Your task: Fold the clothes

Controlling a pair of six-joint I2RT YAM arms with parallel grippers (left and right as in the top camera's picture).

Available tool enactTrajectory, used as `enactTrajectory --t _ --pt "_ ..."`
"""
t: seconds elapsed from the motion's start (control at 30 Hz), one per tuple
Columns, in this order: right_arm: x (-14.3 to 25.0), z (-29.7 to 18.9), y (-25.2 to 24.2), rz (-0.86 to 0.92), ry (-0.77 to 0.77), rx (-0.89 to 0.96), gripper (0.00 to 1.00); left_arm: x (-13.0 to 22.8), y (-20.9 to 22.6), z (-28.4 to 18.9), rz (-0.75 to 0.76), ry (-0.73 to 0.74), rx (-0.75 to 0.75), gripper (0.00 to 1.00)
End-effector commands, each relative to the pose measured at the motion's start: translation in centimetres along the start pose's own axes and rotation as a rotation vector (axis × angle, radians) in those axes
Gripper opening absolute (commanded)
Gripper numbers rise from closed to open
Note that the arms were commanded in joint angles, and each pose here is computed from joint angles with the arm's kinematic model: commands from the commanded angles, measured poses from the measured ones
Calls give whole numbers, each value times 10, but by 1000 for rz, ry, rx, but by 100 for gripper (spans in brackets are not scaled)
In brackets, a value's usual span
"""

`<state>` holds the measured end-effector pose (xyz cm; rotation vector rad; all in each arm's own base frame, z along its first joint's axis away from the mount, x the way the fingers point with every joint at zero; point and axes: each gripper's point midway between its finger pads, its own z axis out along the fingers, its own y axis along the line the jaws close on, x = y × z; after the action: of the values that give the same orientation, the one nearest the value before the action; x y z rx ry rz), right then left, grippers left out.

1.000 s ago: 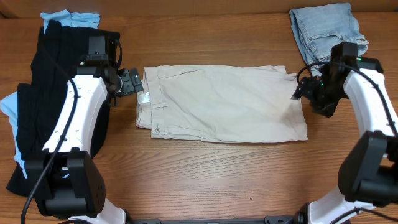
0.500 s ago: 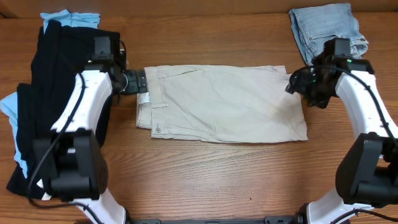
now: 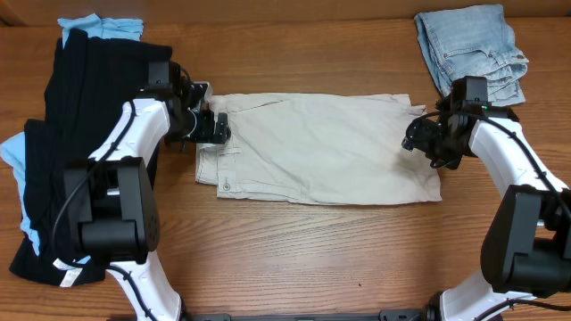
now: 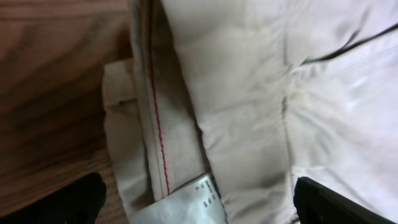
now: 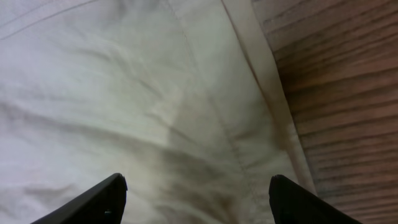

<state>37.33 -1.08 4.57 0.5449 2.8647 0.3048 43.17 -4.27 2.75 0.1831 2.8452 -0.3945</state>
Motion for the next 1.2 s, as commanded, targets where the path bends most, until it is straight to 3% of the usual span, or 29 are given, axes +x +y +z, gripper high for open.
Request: enactTrajectory --t 0.0,0.43,0.63,0.73,0.9,1.0,1.07,1.17 --pt "-1 1 -3 -6 -15 16 77 8 1 12 38 34 26 100" --pt "-1 1 -3 -6 -18 14 75 34 10 48 25 143 30 100" --pt "-1 1 -3 -6 -18 14 75 55 -18 71 -3 220 191 94" --pt "-1 1 -3 -6 -19 15 75 57 -39 73 -11 227 291 82" --pt "-1 1 -3 -6 -18 14 75 59 -67 67 -18 237 410 51" --pt "-1 1 -3 -6 -18 14 75 63 -77 65 -25 257 443 29" --pt "-1 1 -3 -6 -18 14 75 64 -80 64 -28 264 453 8" --pt "-1 1 -3 -6 -18 13 75 62 -79 64 -62 266 448 4"
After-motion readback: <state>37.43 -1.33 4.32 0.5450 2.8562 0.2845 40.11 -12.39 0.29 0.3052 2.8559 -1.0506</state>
